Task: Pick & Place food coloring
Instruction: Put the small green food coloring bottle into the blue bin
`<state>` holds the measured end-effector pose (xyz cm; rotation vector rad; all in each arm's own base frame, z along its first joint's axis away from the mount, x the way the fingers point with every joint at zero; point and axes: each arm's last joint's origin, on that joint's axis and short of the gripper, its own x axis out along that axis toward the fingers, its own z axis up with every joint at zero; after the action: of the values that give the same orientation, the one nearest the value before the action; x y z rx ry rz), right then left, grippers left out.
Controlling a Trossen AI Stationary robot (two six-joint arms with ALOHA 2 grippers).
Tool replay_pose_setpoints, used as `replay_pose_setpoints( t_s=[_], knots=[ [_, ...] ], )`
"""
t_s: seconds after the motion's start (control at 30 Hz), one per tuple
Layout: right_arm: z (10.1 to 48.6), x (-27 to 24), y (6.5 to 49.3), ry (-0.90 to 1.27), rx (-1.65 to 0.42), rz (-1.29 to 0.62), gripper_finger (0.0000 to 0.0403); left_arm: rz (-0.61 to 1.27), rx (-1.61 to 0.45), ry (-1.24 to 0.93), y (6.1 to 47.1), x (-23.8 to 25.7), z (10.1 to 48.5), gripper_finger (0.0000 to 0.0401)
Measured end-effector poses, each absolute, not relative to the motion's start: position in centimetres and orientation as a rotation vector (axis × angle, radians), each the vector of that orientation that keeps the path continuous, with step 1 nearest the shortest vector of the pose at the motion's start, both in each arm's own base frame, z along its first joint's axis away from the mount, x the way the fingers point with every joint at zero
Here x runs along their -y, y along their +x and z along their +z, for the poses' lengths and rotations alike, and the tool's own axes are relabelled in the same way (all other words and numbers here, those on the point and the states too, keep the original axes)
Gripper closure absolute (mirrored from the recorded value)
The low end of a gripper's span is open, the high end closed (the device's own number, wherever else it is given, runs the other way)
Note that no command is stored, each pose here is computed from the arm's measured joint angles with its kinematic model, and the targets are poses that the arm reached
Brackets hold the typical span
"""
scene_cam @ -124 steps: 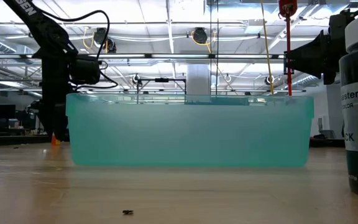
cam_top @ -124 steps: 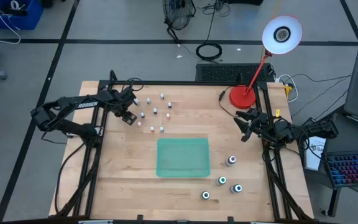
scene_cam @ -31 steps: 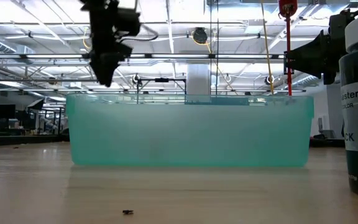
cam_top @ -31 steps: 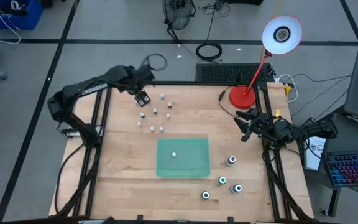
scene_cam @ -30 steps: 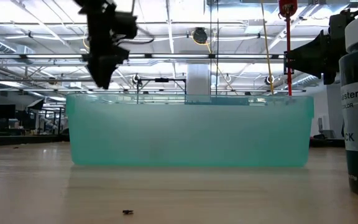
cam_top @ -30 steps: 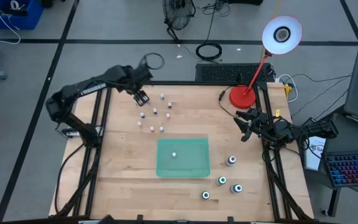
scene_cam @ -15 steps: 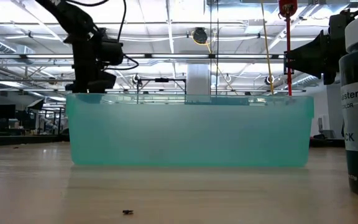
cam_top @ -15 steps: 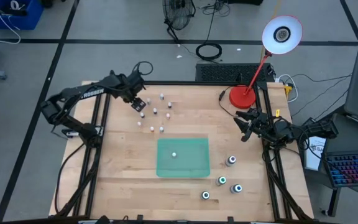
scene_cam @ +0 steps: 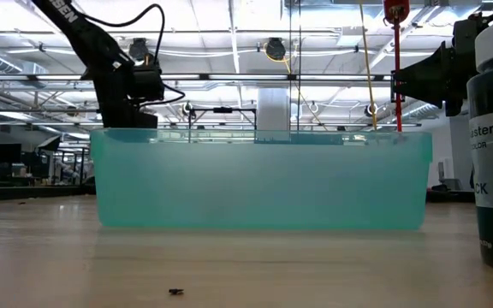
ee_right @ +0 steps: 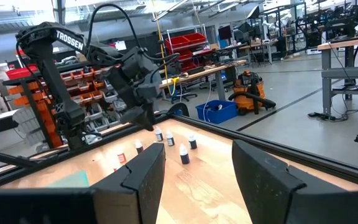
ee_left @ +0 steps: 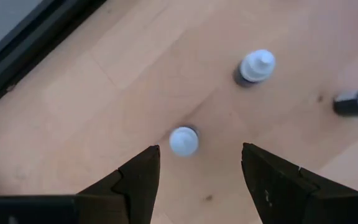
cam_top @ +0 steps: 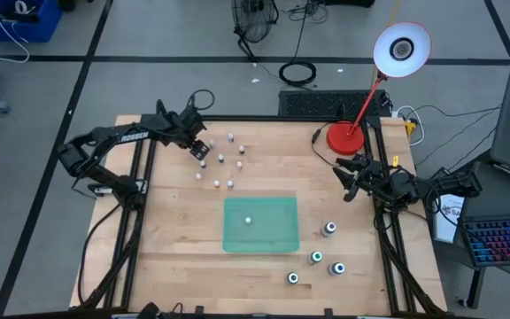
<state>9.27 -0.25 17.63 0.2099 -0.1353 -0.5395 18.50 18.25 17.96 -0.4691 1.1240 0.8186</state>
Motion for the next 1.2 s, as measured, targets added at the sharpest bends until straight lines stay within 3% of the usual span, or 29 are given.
replay_pose_setpoints(
  t_s=[0.7,1.2],
  knots=[
    [17.6,0.3,9.3,0.210,0.136,-0.539,0.0227,0.812,-1.183,-0.511,18.6,-20.2,13.9,0.0204],
    [17.6,0.3,9.3,0.210,0.135,-0.540,0.0227,0.811,-1.150,-0.495,18.8,-20.3,16.0,0.0246]
  ],
)
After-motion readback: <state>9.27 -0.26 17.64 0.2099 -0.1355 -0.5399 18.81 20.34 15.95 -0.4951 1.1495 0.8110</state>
